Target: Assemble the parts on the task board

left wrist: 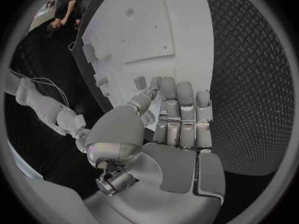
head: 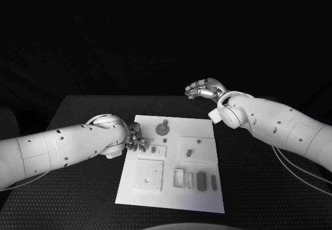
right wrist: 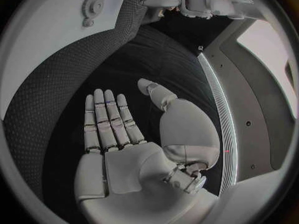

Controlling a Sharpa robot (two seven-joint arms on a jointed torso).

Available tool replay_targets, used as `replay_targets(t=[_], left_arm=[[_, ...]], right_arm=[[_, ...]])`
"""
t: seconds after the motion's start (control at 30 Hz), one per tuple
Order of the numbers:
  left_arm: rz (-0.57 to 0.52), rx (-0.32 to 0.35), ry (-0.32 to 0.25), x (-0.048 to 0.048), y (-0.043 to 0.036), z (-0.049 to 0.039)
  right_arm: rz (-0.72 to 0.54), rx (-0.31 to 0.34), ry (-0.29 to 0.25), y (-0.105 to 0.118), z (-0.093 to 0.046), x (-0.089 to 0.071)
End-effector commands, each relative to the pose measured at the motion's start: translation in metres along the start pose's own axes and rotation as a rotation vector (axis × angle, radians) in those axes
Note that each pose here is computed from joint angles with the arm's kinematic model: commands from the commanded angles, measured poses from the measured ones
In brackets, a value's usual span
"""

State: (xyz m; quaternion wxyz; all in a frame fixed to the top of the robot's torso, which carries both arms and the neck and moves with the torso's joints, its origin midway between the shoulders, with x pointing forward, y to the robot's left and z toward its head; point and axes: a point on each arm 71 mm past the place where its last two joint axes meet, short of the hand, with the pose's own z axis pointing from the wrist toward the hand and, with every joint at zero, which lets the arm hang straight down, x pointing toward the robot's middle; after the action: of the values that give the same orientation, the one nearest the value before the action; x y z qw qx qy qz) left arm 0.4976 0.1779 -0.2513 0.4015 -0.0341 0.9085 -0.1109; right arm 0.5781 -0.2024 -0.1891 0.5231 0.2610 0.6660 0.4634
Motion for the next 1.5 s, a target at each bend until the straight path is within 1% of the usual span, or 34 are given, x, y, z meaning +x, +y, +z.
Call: replay_targets(t=[0.03,0.5,1.0,1.27,1.5], left_arm=[[0.012,0.006,0.017,0.0016,-0.0011,-0.0002],[0.015,0.005,0.022,0.0028,-0.0012,0.001],[0.037,-0.003,0.014,0.0066,-0.0005,0.0068],[0.05,0.007,0.007,0.0073,-0.0028,0.007],[0.051,0.005,0.005,0.0073,-0.0023,0.0072]], right_arm=[[0.006,-0.007,0.015,0.0008,0.0001,0.0017],[0.006,-0.008,0.018,0.0009,0.0002,0.002],[0.006,-0.007,0.017,0.0004,-0.0003,0.0011],[0.006,-0.007,0.017,0.0003,-0.0003,0.0011],[0.006,-0.006,0.017,0.0002,-0.0004,0.0011]])
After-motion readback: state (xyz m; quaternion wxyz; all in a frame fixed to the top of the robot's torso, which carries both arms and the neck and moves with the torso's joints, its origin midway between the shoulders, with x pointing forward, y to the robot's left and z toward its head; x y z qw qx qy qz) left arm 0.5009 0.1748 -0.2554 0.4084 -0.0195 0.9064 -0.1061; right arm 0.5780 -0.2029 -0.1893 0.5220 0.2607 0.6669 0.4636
